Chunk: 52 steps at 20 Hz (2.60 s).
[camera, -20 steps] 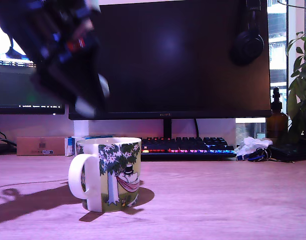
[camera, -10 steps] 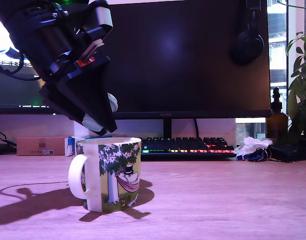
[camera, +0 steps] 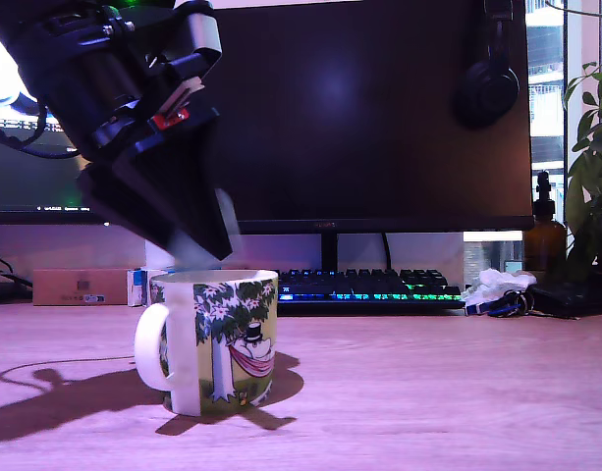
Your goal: Pick up the coffee capsules on the table and drop them inside the coffee cup
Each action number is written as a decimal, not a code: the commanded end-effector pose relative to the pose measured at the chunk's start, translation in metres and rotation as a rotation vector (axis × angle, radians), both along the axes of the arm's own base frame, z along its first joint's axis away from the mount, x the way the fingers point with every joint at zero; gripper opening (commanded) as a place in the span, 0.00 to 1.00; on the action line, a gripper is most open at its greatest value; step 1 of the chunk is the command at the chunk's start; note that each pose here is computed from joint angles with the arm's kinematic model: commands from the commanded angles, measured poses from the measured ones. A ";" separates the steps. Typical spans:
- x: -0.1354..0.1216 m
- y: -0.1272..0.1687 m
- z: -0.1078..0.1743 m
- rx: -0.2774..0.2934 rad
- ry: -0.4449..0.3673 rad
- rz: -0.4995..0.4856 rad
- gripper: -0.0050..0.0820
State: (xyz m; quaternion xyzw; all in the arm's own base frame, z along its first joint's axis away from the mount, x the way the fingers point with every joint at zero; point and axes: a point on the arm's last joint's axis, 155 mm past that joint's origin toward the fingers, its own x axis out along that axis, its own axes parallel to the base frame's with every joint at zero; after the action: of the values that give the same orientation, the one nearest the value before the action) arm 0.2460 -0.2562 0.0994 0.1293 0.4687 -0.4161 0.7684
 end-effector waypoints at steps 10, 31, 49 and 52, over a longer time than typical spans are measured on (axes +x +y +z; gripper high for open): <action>-0.006 0.001 -0.002 0.006 0.022 -0.005 0.53; 0.026 0.060 0.036 -0.190 -0.036 0.197 0.03; -0.005 0.097 0.038 -0.340 -0.070 0.438 0.03; -0.013 0.097 0.043 -0.334 -0.090 0.435 0.03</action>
State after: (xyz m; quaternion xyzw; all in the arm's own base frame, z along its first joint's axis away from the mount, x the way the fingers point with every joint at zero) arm 0.2345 -0.1576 0.1408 -0.0852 0.3794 -0.3031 0.8700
